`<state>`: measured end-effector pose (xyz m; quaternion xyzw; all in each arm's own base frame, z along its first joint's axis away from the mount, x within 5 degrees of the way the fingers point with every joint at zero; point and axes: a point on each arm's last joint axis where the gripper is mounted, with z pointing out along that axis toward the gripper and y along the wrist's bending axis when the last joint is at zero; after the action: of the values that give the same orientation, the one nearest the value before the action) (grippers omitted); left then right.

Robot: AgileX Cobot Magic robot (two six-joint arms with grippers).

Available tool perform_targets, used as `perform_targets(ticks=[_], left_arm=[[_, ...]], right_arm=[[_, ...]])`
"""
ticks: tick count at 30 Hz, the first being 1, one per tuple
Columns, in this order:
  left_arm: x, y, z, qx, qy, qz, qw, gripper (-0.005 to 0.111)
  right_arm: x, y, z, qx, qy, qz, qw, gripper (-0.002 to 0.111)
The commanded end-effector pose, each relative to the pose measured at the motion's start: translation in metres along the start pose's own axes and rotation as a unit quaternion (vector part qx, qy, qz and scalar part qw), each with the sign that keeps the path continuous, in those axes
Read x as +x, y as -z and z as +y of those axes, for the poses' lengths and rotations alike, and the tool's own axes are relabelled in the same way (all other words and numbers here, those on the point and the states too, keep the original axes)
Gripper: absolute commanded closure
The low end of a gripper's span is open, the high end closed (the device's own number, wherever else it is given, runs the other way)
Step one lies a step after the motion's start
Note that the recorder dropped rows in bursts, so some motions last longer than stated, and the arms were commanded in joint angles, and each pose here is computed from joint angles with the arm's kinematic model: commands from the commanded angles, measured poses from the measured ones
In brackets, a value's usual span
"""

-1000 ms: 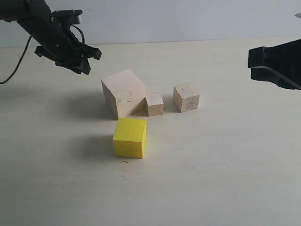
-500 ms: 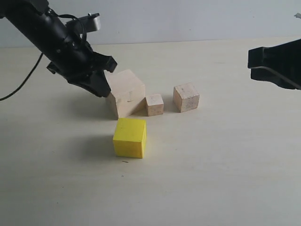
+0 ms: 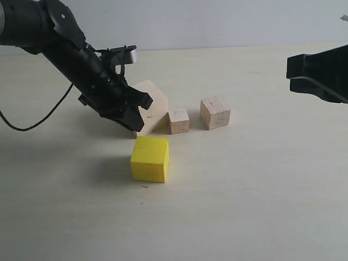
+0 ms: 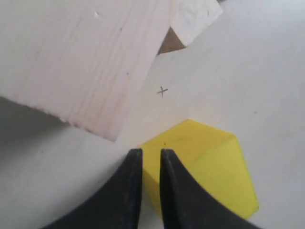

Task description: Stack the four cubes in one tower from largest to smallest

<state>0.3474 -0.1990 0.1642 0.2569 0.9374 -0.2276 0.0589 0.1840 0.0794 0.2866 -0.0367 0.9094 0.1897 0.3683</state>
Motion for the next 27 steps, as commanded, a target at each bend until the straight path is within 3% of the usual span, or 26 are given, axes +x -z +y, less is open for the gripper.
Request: perform_targets(ticks=[1, 14, 22, 27], left_arm=[[-0.003, -0.011, 0.002, 0.0, -0.001, -0.015, 1.0, 0.091], [-0.008, -0.014, 0.01, -0.026, -0.001, -0.042, 0.999, 0.091], [-0.006, -0.013, 0.021, -0.083, 0.005, -0.027, 0.996, 0.091], [-0.011, -0.012, 0.023, -0.094, 0.014, -0.058, 0.994, 0.091]], right_arm=[[-0.002, 0.001, 0.001, -0.001, 0.008, -0.005, 1.0, 0.108], [-0.002, 0.001, 0.001, -0.001, 0.008, -0.005, 1.0, 0.108], [-0.002, 0.001, 0.001, -0.001, 0.008, -0.005, 1.0, 0.108], [-0.002, 0.001, 0.001, -0.001, 0.008, -0.004, 1.0, 0.108]])
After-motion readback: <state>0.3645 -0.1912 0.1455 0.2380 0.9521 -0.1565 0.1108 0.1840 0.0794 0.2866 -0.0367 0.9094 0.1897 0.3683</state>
